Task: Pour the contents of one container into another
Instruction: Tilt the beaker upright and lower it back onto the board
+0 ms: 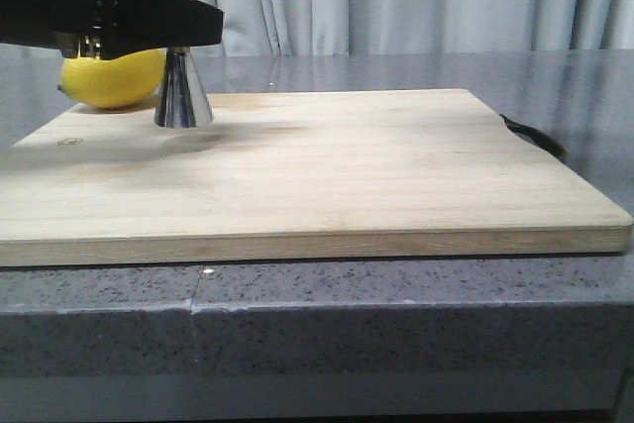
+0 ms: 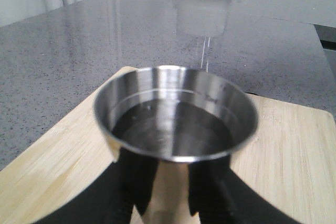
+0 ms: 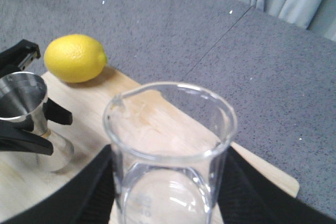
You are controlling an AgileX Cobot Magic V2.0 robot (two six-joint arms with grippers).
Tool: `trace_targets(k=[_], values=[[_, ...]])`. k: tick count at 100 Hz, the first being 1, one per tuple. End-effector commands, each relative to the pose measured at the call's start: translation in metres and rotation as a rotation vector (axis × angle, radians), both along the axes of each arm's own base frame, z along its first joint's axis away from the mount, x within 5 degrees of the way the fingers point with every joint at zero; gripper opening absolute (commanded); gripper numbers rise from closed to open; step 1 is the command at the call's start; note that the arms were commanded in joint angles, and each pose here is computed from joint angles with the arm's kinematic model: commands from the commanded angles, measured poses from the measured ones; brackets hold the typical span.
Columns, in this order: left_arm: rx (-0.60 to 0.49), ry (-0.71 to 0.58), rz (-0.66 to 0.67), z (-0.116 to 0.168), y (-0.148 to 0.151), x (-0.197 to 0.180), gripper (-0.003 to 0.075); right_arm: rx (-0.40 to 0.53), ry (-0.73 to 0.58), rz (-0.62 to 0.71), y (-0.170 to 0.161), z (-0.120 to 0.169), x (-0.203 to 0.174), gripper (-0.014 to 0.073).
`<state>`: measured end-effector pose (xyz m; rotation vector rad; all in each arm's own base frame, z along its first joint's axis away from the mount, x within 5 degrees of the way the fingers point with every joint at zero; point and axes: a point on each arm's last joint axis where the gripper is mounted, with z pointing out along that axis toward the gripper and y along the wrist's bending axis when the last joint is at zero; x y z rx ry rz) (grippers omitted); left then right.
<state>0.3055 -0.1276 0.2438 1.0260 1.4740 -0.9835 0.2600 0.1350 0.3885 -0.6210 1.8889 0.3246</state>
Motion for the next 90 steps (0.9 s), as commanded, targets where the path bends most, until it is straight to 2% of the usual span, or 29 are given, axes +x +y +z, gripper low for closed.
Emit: trace_targets(k=[1, 16, 46, 59, 90], values=[[-0.143, -0.074, -0.049, 0.033, -0.003, -0.007, 0.0227, 0.134, -0.179, -0.080, -0.012, 0.014, -0.010, 0.0300], [-0.143, -0.074, -0.049, 0.033, -0.003, -0.007, 0.0227, 0.214, -0.230, -0.182, -0.021, -0.020, -0.010, 0.0300], [-0.143, -0.074, -0.049, 0.033, -0.003, -0.007, 0.0227, 0.178, -0.287, -0.298, -0.030, -0.082, -0.002, 0.0300], [-0.143, -0.074, -0.049, 0.033, -0.003, -0.007, 0.0227, 0.155, -0.274, -0.313, -0.027, -0.099, 0.008, 0.0300], [-0.143, -0.074, -0.049, 0.033, -0.003, -0.007, 0.0227, 0.205, -0.282, -0.346, -0.010, -0.130, 0.028, 0.0300]])
